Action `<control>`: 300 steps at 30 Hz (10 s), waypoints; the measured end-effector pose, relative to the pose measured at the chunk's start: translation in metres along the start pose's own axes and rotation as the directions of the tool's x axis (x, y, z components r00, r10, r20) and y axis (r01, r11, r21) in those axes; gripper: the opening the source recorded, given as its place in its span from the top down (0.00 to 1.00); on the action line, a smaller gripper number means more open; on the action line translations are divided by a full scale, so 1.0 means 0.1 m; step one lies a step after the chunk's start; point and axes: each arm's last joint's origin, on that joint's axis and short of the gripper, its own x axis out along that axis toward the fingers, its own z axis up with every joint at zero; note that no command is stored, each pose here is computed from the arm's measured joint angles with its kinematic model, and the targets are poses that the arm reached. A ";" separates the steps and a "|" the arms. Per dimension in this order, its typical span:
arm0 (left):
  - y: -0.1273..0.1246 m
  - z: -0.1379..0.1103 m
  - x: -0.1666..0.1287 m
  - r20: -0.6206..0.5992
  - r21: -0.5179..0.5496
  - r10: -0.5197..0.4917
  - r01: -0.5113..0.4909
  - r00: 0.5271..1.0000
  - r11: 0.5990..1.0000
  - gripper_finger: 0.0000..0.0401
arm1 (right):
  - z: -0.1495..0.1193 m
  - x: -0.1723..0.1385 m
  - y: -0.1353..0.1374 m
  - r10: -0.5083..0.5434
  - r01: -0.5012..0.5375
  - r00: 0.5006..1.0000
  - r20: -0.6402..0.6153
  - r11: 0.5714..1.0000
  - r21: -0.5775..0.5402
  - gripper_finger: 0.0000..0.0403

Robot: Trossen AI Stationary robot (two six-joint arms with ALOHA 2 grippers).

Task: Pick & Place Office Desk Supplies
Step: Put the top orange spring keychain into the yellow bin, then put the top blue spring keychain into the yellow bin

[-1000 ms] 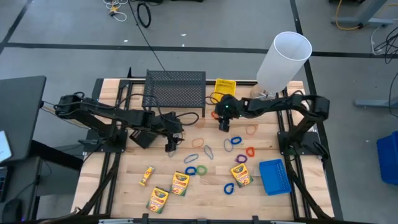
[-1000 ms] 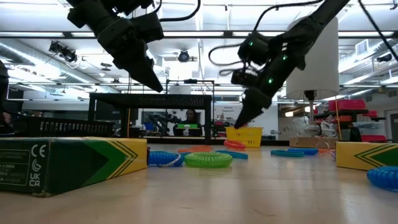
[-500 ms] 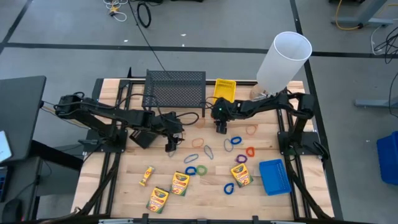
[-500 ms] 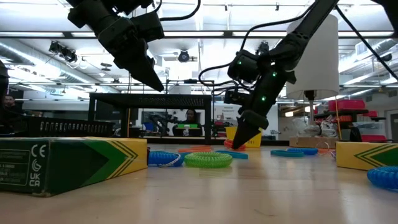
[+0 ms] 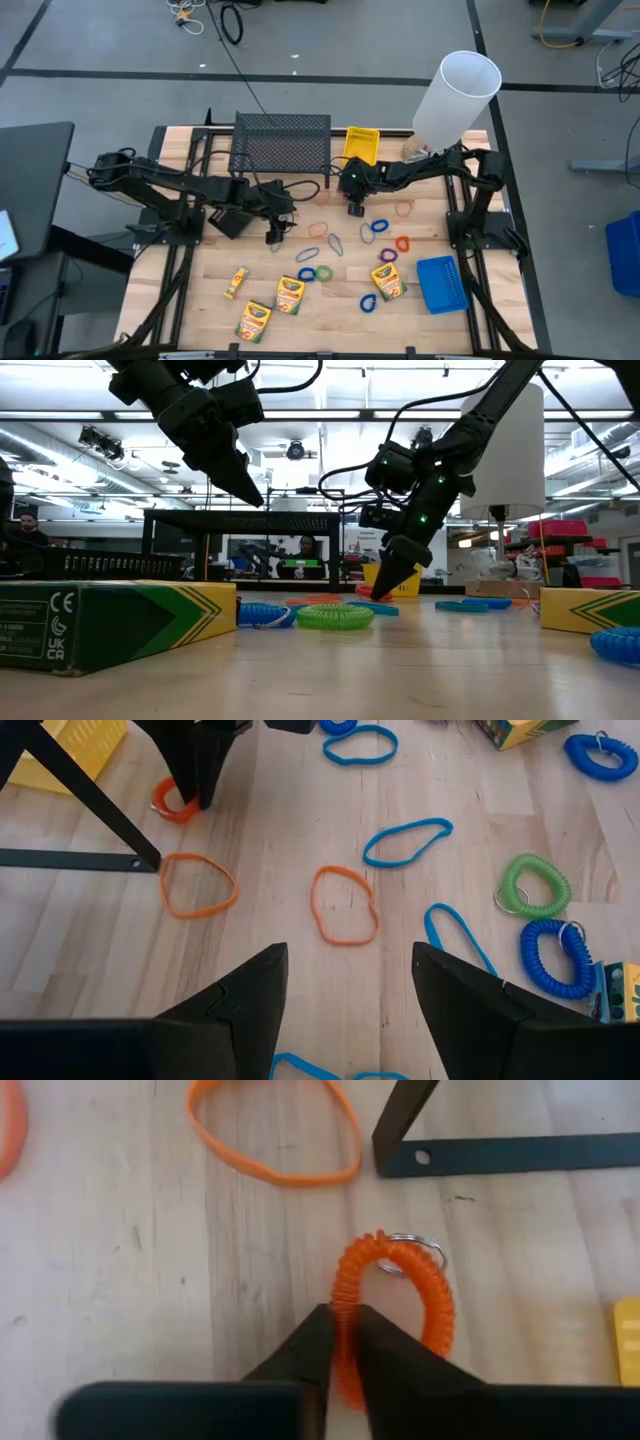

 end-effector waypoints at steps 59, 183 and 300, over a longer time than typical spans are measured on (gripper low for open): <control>-0.10 0.24 -0.04 0.248 0.173 -0.071 0.028 0.966 0.984 0.47 | 0.66 -0.53 0.74 0.097 0.069 0.829 0.550 0.960 -0.273 0.99; 0.40 -1.09 -0.93 0.784 -0.265 0.320 -0.178 0.532 0.948 0.55 | -0.07 -0.48 -0.95 -0.306 0.261 0.946 0.103 0.913 0.313 0.60; 0.40 -1.11 -0.91 0.769 -0.265 0.321 -0.182 0.553 0.947 0.55 | 0.11 -0.53 0.91 0.048 -0.023 0.979 0.197 0.992 -0.127 0.99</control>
